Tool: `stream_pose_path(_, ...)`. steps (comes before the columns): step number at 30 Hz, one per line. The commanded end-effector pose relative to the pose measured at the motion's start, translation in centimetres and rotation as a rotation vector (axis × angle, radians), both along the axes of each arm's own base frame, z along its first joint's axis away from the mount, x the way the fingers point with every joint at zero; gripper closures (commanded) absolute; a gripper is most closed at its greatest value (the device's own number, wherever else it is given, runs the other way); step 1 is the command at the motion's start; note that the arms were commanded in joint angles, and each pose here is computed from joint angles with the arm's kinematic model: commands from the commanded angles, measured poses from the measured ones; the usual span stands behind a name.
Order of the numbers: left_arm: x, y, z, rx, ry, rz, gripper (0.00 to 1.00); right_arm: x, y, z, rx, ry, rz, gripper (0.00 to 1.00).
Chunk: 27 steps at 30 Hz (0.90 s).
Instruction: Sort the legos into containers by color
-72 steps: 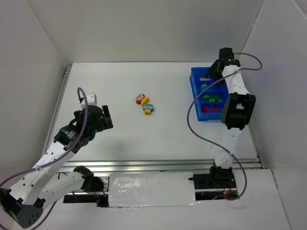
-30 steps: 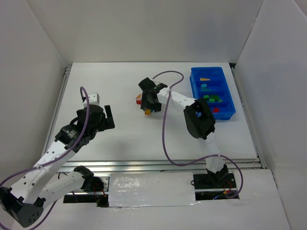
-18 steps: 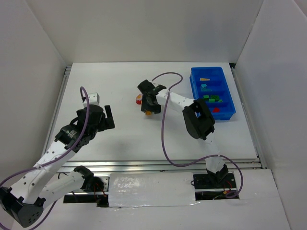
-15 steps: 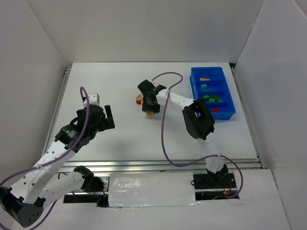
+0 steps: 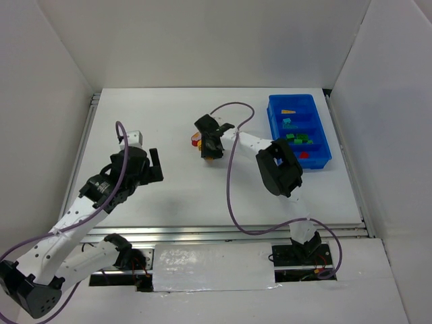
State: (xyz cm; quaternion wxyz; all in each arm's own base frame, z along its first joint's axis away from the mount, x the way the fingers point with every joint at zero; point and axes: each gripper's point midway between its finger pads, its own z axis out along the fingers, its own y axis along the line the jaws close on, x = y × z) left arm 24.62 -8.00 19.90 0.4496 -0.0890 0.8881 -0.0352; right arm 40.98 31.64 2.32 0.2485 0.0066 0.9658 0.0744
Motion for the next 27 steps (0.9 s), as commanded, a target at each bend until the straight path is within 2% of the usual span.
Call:
stream_pose_path(1, 0.4, -0.8, -0.2, -0.004, -0.005, -0.041, 0.0, -0.6, -0.3, 0.7, 0.032, -0.016, 0.033, 0.89)
stream_pose_path(2, 0.4, -0.9, -0.2, -0.008, -0.002, -0.045, 0.0, -0.8, -0.1, 1.1, 0.052, -0.02, 0.045, 0.89)
stream_pose_path(4, 0.4, -1.2, -0.1, -0.015, -0.001, -0.057, 0.0, -1.5, 0.4, 3.2, 0.118, -0.068, 0.095, 1.0)
stream_pose_path(10, 0.9, -3.8, 3.0, -0.126, 0.005, -0.115, 0.0, -7.1, 1.5, 11.6, 0.367, -0.218, 0.405, 1.0)
stream_pose_path(13, 1.7, -6.6, 6.5, -0.233, -0.01, -0.19, 0.0, -11.5, 1.7, 16.0, 0.519, -0.28, 0.571, 1.0)
stream_pose_path(15, 1.8, -9.3, 6.9, -0.314, 0.031, -0.278, 0.0, -14.4, 1.5, 18.7, 0.614, -0.319, 0.658, 1.0)
stream_pose_path(21, 1.5, -15.0, 7.7, -0.492, 0.134, -0.464, 0.01, -18.6, 0.3, 22.4, 0.648, -0.401, 0.769, 1.0)
stream_pose_path(27, 0.2, -18.8, 9.4, -0.658, 0.186, -0.632, 0.06, -19.8, -1.0, 24.1, 0.643, -0.463, 0.745, 0.96)
